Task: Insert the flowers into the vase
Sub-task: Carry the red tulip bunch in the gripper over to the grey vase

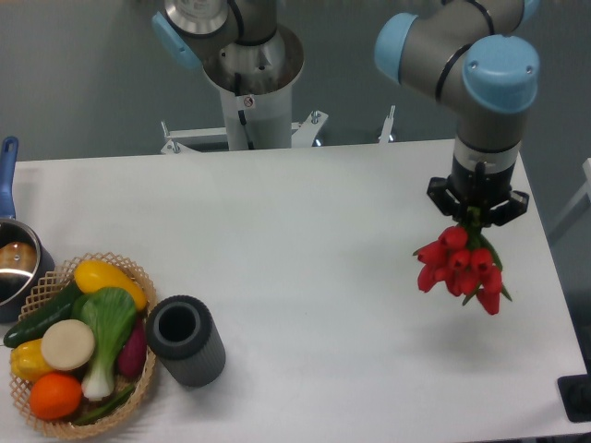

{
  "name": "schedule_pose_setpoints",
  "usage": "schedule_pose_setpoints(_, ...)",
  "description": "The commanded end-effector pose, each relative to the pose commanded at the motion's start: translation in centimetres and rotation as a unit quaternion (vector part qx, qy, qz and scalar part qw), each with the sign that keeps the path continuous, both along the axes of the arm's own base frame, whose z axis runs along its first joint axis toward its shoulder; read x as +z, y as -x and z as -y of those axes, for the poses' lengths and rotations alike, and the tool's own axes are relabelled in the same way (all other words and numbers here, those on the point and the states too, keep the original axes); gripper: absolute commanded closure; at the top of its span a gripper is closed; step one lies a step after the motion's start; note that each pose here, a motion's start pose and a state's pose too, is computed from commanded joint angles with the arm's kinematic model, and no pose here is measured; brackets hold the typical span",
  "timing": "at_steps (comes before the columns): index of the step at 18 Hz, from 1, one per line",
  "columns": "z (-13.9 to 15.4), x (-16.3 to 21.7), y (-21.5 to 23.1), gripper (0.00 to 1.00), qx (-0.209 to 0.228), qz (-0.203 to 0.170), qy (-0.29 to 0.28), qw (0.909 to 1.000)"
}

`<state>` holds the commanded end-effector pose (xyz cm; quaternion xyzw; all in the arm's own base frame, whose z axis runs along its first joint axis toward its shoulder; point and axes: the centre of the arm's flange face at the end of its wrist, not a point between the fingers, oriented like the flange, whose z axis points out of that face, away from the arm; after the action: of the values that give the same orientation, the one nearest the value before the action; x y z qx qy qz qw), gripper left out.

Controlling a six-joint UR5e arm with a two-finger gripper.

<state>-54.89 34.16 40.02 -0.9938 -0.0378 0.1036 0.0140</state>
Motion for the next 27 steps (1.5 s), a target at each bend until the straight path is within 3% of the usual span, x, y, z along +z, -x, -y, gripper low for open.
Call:
schedule_pose_setpoints(5, -0.7, 0.4, -0.5, 1.0, 0.0, 0.001, -0.013, 0.9999)
schedule_pose_setpoints(9, -1.8, 2.5, -1.9, 1.0, 0.019, 0.017, -0.101, 0.9946)
schedule_pose_setpoints(13, -3.0, 5.3, -3.3, 1.0, 0.021, 0.033, -0.213, 0.9762)
schedule_pose_setpoints(17, -5.1, 7.2, -4.9, 1.0, 0.03, 0.053, -0.331, 0.9418)
schedule_pose_setpoints(20, -7.0, 8.0, -6.3, 1.0, 0.022, 0.064, -0.366, 0.928)
schedule_pose_setpoints(23, -8.7, 8.5, -7.7, 1.0, 0.004, 0.069, -0.375, 0.9243)
schedule_pose_setpoints(27, -11.2, 9.4, -9.7, 1.0, -0.028, 0.083, -0.433, 0.8972)
